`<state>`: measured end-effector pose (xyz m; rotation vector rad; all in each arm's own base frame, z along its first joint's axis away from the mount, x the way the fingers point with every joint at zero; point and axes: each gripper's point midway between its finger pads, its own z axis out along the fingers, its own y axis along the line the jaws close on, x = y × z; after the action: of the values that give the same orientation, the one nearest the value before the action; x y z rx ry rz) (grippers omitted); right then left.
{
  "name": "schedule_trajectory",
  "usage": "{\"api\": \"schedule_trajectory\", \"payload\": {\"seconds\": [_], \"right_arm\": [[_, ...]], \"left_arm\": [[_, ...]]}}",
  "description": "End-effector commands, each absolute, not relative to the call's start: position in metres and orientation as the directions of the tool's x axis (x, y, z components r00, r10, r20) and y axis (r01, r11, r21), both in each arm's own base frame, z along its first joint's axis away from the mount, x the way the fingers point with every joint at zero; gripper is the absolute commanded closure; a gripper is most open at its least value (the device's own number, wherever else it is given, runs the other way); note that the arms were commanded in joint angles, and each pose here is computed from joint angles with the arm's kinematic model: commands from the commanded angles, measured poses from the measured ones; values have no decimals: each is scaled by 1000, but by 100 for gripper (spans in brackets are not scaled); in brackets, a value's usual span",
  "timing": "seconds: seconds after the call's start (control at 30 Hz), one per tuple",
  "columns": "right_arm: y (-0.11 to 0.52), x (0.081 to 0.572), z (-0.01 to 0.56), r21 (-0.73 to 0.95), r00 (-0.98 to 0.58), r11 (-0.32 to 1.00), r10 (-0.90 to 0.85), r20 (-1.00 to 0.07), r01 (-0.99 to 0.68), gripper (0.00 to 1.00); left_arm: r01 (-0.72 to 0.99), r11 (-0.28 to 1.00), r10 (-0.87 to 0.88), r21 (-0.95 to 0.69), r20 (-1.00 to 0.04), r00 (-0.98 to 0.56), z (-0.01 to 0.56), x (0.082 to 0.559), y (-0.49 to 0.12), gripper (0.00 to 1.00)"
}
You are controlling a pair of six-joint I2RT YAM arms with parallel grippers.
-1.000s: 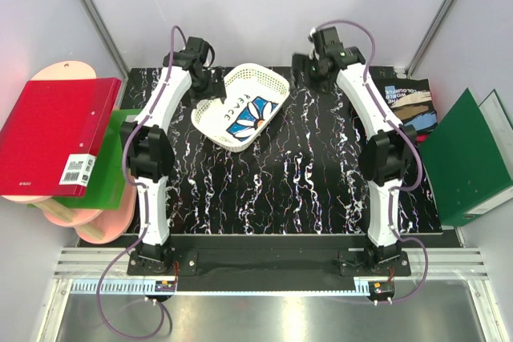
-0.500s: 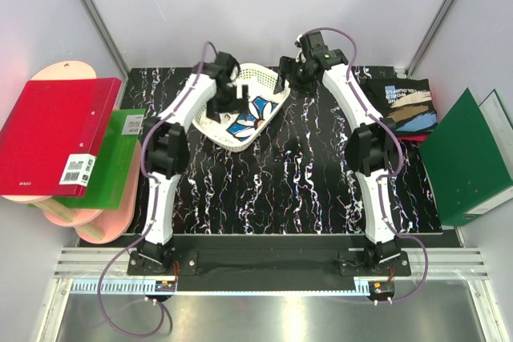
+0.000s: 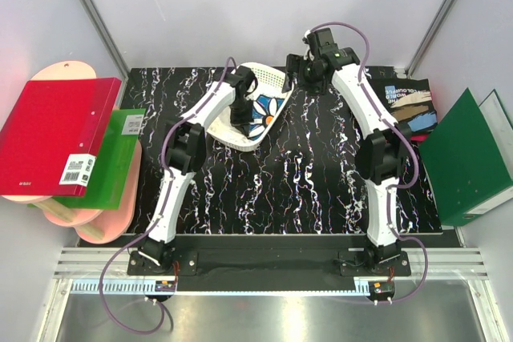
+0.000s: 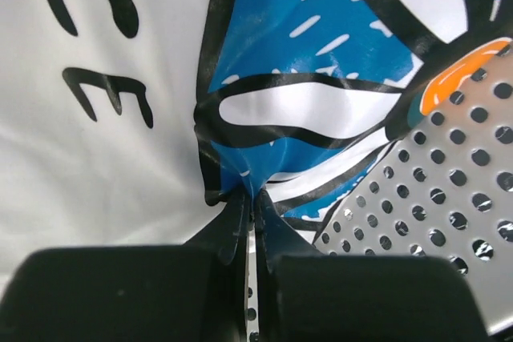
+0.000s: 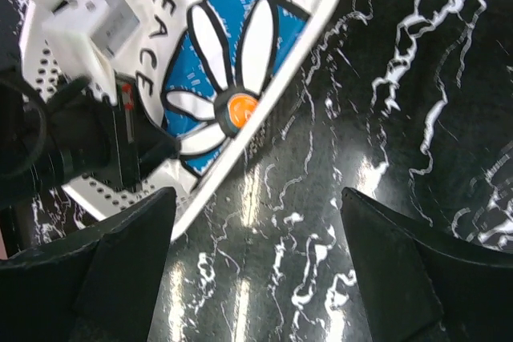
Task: Fold and stack the t-shirts
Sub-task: Grab crumpled tshirt from bin with the left arm
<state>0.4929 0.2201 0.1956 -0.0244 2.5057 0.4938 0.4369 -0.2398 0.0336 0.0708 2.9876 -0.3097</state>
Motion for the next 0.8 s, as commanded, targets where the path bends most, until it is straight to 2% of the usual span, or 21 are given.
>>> {"api": "schedule_trajectory", "payload": {"seconds": [0.0,0.43,0.63,0.77], "right_arm": [[195,481,228,289,-788,950,85,-610,-121,8],[164,460,209,226,-810,972,86,-581,-59,8],[163,455,201,220,-823,974,83,-562,-52,8],[166,450,194,238,-837,970,91,-540,-48,8]], "left_arm": [[-3,982,-37,-186,-180,-983,26,461,-233,100],[-318,946,-314,-61,-414,-854,68,539,-90,100],[-423,906,-336,27,-561,-757,122,551,-21,100],[-408,912,-341,-50,-644,-684,171,563,-17,100]]}}
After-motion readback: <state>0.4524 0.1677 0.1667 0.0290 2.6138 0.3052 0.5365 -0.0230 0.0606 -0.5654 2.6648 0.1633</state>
